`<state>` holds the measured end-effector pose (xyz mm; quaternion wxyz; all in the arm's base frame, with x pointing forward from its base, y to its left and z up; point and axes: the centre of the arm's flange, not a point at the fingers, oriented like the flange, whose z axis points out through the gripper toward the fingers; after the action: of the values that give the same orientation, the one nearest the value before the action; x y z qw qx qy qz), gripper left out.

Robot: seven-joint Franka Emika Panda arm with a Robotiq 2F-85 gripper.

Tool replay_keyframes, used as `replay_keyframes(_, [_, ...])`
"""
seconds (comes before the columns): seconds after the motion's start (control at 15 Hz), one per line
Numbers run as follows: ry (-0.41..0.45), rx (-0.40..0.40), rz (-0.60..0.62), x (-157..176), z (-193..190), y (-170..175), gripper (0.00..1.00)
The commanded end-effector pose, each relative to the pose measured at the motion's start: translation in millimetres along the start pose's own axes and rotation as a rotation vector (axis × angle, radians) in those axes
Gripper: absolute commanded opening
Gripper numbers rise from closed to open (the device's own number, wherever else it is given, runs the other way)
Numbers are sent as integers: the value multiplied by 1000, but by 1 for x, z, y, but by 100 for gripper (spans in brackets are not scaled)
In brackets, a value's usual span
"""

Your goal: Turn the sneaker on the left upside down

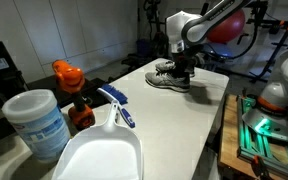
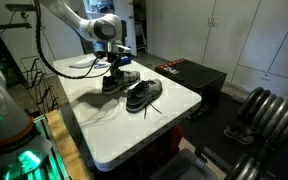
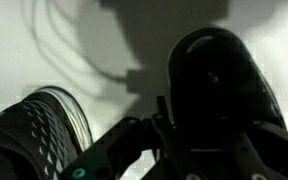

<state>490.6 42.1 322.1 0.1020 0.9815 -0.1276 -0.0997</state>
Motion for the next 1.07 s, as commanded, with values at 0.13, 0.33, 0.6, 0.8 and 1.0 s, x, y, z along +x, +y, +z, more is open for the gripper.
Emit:
replay_keyframes(0.13, [-56, -266, 113, -6, -15, -6, 3])
replay_keyframes(0.33, [-65, -411, 178, -9, -19, -7, 3])
replay_keyframes(0.6, [-69, -607, 231, -9, -15, -14, 5])
replay_keyframes(0.8, [-79, -745, 239, -4, -5, -28, 5])
replay_keyframes(1.0, [-75, -880, 238, 3, 3, -43, 5])
